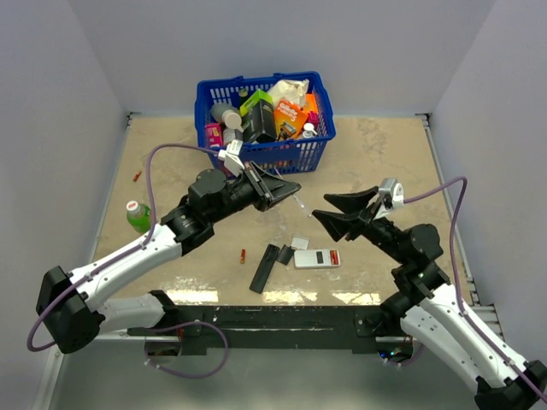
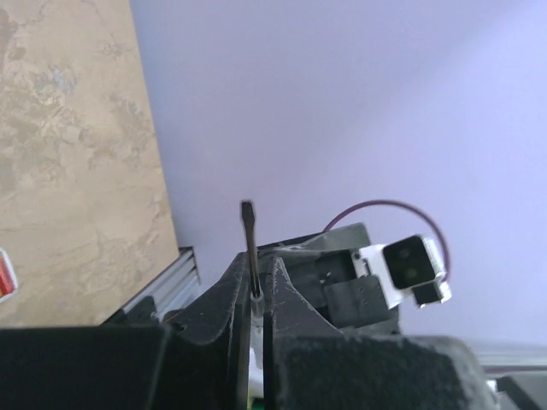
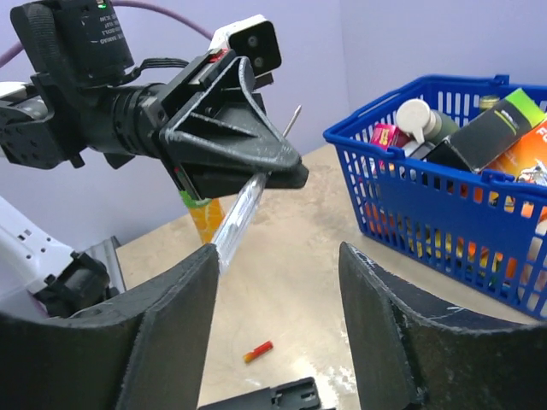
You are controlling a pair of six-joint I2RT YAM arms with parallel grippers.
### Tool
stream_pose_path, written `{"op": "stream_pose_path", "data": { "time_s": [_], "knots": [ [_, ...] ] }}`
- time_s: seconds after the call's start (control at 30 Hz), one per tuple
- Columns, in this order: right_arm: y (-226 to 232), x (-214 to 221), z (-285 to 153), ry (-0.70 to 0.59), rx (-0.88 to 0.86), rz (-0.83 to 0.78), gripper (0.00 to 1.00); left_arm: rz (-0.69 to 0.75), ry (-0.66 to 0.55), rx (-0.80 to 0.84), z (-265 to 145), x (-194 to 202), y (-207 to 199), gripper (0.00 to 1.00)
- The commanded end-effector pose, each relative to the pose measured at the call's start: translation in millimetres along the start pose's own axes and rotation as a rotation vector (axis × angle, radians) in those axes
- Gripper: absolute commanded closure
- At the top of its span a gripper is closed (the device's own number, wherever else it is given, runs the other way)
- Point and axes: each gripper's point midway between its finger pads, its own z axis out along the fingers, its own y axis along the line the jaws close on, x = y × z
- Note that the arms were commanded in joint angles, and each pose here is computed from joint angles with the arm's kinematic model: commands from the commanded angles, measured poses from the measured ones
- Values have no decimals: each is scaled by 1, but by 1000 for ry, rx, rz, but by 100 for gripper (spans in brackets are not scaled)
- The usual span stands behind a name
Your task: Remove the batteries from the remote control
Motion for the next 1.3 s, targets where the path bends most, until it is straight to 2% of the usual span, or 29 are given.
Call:
{"op": "stream_pose_path", "data": {
  "time_s": [0.0,0.2,0.33,0.57,0.9,1.03,1.27],
  "knots": [
    [9,-29,4,-155,-51,-121,37,-182,-142,99,-5,-30,-36,100],
    [17,-32,14,-177,-79,-166,36,-289,-190,79,-3,-39,-33,100],
    [16,-35,21,-204,-66,-174,36,-308,-192,56,0,-40,-29,100],
    [11,-51,31,-247,-18,-180,47,-316,-172,53,4,-34,-26,100],
    [9,-51,37,-225,9,-184,50,-327,-156,51,8,-29,-22,100],
    [11,-50,39,-225,4,-170,59,-331,-144,43,10,-26,-19,100],
    [16,-42,46,-192,-8,-146,56,-334,-153,56,8,-26,-23,100]
  ]
}}
